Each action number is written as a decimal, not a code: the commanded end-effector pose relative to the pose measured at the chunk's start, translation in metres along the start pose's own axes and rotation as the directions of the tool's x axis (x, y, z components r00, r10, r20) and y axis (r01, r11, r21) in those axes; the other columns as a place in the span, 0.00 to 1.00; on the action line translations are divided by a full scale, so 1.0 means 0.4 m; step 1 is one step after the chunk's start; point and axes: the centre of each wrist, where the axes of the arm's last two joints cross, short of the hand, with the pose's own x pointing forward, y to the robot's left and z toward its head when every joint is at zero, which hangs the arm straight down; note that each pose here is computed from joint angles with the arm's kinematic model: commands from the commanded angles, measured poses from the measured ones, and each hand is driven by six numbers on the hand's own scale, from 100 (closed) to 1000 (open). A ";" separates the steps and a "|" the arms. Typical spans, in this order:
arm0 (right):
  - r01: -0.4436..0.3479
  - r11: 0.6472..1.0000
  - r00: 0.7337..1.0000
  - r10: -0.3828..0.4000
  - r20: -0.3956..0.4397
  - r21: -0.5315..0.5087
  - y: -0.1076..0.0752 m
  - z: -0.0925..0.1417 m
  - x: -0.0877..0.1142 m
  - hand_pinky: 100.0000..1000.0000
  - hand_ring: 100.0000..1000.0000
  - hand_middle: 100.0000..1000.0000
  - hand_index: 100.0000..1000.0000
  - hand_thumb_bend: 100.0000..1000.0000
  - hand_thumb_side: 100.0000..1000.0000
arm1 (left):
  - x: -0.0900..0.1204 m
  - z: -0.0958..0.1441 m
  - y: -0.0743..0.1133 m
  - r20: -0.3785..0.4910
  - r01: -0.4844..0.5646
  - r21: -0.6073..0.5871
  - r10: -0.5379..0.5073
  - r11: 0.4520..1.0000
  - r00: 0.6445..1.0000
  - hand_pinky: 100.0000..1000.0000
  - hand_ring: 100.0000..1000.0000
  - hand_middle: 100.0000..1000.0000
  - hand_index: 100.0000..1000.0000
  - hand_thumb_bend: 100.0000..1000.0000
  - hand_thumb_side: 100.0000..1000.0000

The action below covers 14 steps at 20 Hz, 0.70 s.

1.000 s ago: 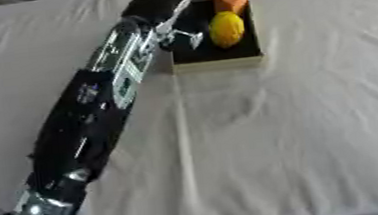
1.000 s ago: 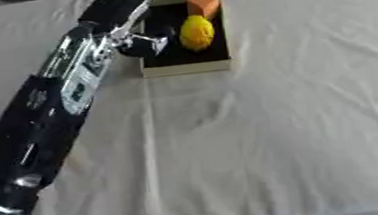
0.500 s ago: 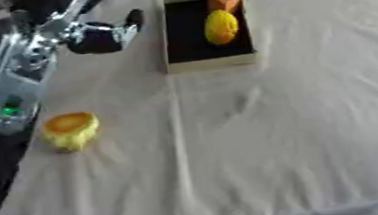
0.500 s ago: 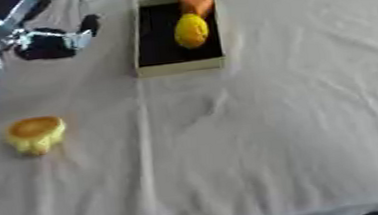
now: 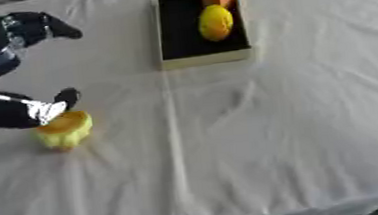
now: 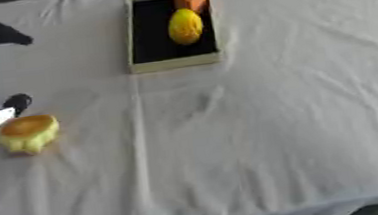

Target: Pick up objects on the table and place them in the box.

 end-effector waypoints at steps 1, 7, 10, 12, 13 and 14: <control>-0.028 0.999 0.999 0.028 0.039 0.015 -0.013 -0.020 0.021 0.96 0.83 0.64 0.82 0.00 0.48 | -0.011 0.026 0.020 -0.009 0.015 -0.035 -0.015 0.999 1.000 0.87 0.83 0.77 0.88 0.26 0.17; -0.028 1.000 0.999 0.028 0.037 0.012 -0.014 -0.019 0.020 0.96 0.83 0.64 0.82 0.00 0.48 | -0.030 0.055 -0.023 -0.054 -0.039 -0.129 0.032 0.991 0.998 0.87 0.83 0.77 0.88 0.30 0.22; -0.025 1.000 0.999 0.025 0.034 0.010 -0.013 -0.018 0.019 0.96 0.83 0.64 0.82 0.00 0.49 | -0.035 0.064 -0.040 -0.097 -0.049 -0.146 0.035 0.988 0.995 0.87 0.84 0.78 0.89 0.35 0.22; -0.023 1.000 0.999 0.023 0.032 0.011 -0.012 -0.017 0.019 0.96 0.83 0.64 0.82 0.00 0.49 | -0.036 0.067 -0.049 -0.125 -0.047 -0.153 0.028 0.987 0.992 0.88 0.84 0.79 0.90 0.42 0.24; -0.023 1.000 0.999 0.022 0.031 0.011 -0.012 -0.016 0.018 0.96 0.83 0.64 0.82 0.00 0.49 | -0.035 0.066 -0.053 -0.135 -0.048 -0.156 0.027 0.987 0.991 0.88 0.85 0.79 0.90 0.45 0.20; -0.022 1.000 0.999 0.022 0.028 0.012 -0.012 -0.015 0.018 0.96 0.83 0.64 0.82 0.00 0.49 | -0.035 0.066 -0.054 -0.146 -0.044 -0.158 0.021 0.987 0.989 0.88 0.85 0.79 0.90 0.48 0.15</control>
